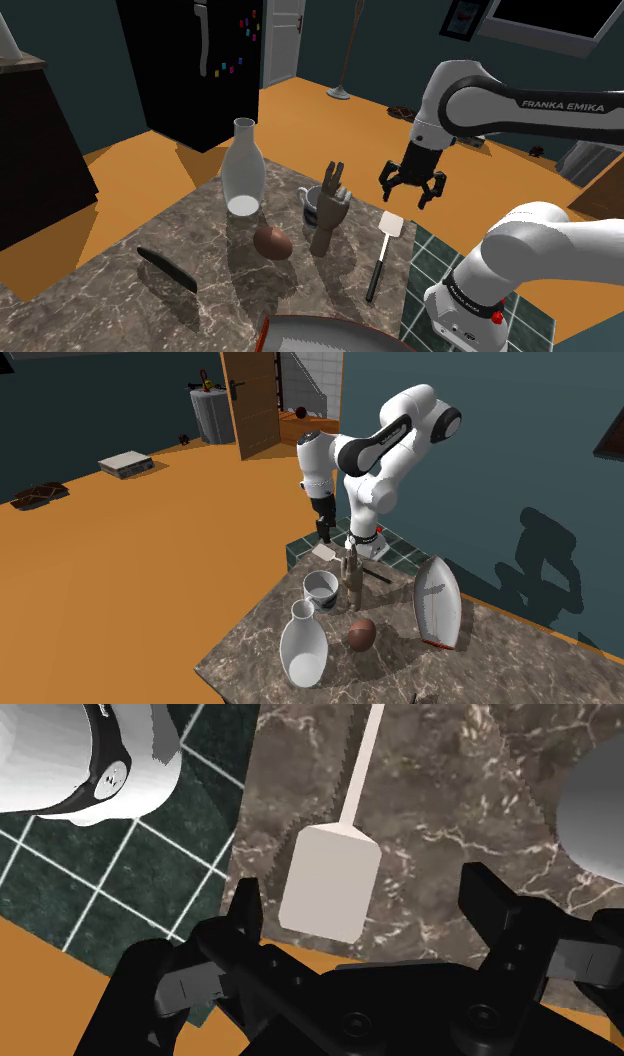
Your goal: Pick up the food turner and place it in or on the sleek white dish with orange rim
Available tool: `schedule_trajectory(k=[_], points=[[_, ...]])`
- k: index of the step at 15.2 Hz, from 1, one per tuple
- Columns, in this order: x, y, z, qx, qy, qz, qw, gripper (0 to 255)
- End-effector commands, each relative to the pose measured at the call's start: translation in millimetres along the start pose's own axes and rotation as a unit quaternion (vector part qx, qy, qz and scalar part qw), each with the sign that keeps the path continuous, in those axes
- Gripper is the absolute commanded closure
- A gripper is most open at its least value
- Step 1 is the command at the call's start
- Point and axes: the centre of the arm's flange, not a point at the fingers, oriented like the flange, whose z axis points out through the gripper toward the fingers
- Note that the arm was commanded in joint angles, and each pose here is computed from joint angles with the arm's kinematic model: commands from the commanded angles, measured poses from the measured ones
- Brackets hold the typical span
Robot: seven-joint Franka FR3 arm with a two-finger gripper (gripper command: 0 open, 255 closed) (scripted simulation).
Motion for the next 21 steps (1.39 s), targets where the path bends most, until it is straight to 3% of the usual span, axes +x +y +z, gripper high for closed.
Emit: schedule_trajectory(k=[1,5,13,20,21], points=[[-4,-2,25,0.007,-0.018,0.057,0.9982,0],[-16,-6,69,0.02,-0.051,0.158,0.9859,0],[-20,-8,109,0.02,-0.051,0.158,0.9859,0],[-20,-8,109,0.02,-0.051,0.158,0.9859,0],[-20,-8,109,0.02,-0.051,0.158,0.9859,255]])
